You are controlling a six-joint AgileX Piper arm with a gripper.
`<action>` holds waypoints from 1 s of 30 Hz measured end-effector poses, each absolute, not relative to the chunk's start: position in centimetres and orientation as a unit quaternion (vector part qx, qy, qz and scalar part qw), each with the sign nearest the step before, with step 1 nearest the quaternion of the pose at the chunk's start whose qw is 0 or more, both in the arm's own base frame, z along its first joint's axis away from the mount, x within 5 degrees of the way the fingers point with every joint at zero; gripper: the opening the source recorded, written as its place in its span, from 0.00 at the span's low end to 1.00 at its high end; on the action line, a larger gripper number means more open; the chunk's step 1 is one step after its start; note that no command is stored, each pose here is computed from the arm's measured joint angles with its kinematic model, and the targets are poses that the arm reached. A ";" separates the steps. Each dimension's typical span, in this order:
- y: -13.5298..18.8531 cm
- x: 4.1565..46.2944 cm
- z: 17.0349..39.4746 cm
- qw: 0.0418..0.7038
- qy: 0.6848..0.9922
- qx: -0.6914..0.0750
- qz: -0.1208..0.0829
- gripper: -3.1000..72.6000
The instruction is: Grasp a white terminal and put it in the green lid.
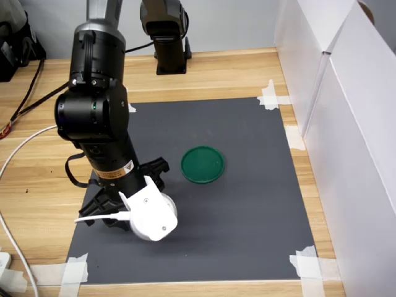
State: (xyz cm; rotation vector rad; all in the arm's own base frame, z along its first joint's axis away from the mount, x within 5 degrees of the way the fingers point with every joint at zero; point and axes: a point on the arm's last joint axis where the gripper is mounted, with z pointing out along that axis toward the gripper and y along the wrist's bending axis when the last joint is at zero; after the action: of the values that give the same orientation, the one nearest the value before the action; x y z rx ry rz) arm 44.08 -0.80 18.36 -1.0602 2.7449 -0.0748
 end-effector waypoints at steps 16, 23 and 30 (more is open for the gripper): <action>-0.7 44.2 18.3 0.103 0.929 -0.355 -0.020 0.40; -0.6 43.8 19.5 0.110 0.928 -0.357 -0.018 0.40; 1.2 41.4 25.3 0.155 0.908 -0.389 -0.019 0.40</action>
State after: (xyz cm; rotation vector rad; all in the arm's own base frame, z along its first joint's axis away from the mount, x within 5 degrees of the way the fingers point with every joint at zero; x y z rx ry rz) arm 41.40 1.20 25.26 -1.1151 2.5997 -0.0553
